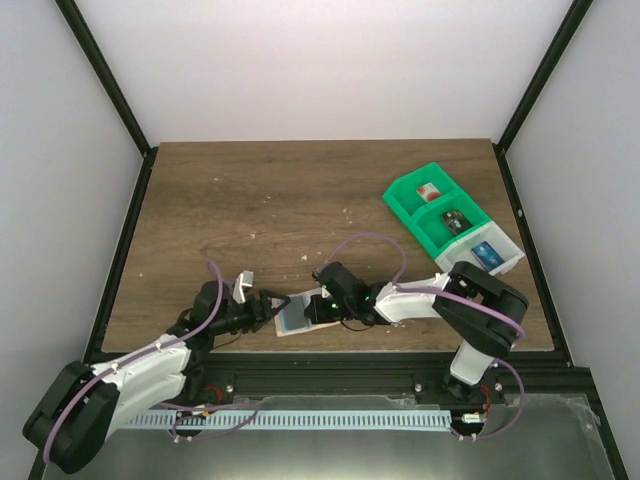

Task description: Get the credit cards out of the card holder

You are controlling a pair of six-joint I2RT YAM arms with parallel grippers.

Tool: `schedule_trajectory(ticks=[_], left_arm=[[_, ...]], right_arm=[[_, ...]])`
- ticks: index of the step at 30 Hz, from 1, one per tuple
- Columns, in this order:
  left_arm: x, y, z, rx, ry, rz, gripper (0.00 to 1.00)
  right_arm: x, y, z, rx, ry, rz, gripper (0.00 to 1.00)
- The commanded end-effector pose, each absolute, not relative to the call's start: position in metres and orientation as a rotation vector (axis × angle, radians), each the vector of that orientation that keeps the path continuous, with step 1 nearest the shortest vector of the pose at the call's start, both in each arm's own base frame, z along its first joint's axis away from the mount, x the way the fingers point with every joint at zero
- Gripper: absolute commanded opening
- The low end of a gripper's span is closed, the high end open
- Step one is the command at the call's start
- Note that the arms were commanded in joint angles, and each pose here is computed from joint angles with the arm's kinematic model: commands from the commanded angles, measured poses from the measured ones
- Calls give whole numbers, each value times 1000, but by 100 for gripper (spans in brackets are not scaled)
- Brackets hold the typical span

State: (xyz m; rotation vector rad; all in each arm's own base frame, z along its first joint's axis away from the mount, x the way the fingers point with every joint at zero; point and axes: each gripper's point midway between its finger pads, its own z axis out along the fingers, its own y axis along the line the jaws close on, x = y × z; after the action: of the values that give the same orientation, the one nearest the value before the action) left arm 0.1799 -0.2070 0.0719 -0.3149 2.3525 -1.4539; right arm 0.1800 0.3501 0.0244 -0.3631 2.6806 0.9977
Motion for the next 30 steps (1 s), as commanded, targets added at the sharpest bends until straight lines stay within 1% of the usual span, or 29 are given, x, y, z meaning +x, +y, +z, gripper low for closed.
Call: schedule_trajectory(ticks=[1,6,14,18,30], left_arm=[[182,-211,75,-297,2341,-1474,82],[183,-214,74,-298,2348,-1482,85],[179,-225,80,-278,2354,-1546,86],[180,-229,78,-275,2366,-1522,87],[178,-229,64,-313,2420,-1495,88]], right_arm=[[168,341,4,-360,2750,962,1],[167,341,5,-355,2749,975,1],[165,339,5,-345,2746,981,1],[166,339,6,-344,2740,983,1],[166,337,6,-334,2739,978,1]])
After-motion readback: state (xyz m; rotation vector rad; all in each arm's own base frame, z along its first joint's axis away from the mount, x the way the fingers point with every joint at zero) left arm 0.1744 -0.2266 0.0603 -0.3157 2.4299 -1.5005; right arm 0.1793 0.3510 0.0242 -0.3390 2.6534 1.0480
